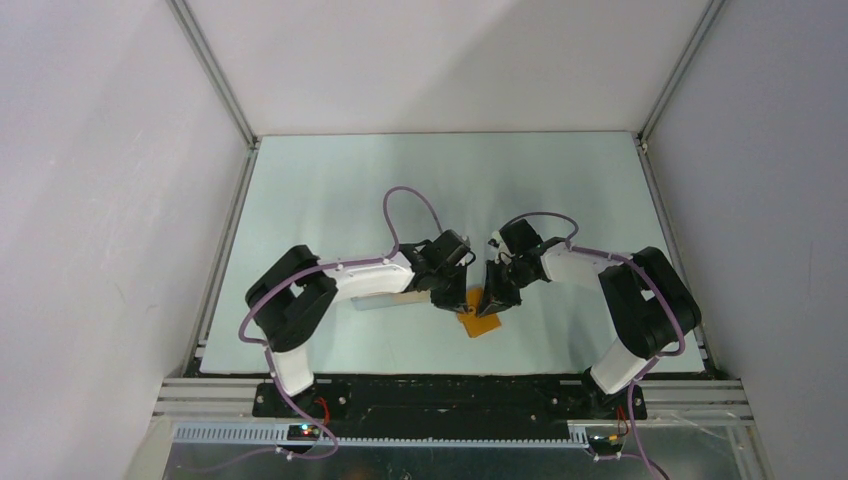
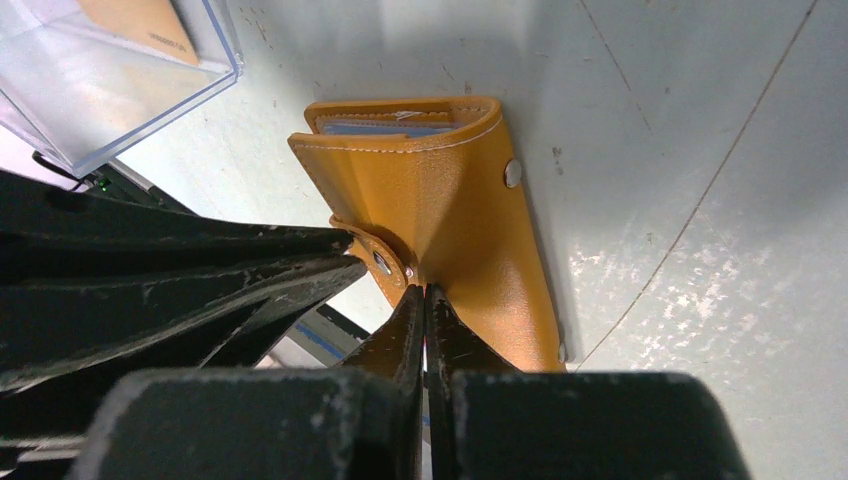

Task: Put the credit cards into the card holder
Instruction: Close the card holder at the center of the board.

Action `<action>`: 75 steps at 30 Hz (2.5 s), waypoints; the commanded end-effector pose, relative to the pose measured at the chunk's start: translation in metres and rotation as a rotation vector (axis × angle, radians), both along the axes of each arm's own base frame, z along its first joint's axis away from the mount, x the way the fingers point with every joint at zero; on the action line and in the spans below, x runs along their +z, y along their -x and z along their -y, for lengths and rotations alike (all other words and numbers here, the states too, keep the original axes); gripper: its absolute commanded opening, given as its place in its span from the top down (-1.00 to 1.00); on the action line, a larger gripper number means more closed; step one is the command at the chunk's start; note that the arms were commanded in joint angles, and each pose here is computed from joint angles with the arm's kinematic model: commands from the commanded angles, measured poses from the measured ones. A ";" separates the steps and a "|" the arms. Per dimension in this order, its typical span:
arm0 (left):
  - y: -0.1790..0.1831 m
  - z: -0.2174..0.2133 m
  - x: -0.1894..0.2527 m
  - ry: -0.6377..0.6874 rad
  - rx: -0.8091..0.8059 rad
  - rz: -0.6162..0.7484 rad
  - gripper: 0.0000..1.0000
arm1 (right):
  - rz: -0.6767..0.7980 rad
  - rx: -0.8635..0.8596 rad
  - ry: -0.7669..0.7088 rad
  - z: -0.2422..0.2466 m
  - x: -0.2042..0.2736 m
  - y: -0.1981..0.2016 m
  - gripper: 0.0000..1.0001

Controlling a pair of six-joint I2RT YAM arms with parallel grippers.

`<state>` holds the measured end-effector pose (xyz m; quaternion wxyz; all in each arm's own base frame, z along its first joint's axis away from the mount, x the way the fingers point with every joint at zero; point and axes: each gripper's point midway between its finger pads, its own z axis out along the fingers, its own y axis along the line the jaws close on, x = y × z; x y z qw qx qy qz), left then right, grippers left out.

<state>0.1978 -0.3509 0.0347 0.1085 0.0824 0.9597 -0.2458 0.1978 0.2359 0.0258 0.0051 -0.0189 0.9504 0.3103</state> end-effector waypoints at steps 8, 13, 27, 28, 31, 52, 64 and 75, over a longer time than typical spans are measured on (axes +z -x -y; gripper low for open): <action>-0.002 0.019 0.006 0.043 -0.036 0.005 0.76 | 0.028 -0.012 0.034 0.006 -0.007 -0.004 1.00; 0.002 0.023 0.005 0.047 -0.057 -0.003 0.81 | 0.022 -0.021 0.024 0.006 -0.007 -0.005 1.00; 0.008 0.023 -0.002 0.037 -0.077 -0.015 1.00 | 0.004 -0.035 -0.027 0.000 0.000 -0.007 0.87; 0.008 0.023 -0.003 0.037 -0.078 -0.016 1.00 | 0.012 -0.040 -0.035 0.001 0.004 -0.008 0.80; 0.008 0.023 -0.004 0.033 -0.078 -0.018 1.00 | 0.024 -0.054 -0.049 0.001 0.014 -0.009 0.43; 0.009 0.026 -0.003 0.040 -0.089 -0.020 1.00 | -0.012 -0.062 -0.041 0.000 -0.006 -0.013 0.50; 0.010 0.027 -0.003 0.044 -0.095 -0.020 1.00 | -0.020 -0.075 -0.030 0.001 -0.021 -0.020 0.92; -0.003 0.027 0.038 0.157 -0.061 0.041 0.86 | -0.028 -0.070 -0.004 0.005 -0.026 -0.017 1.00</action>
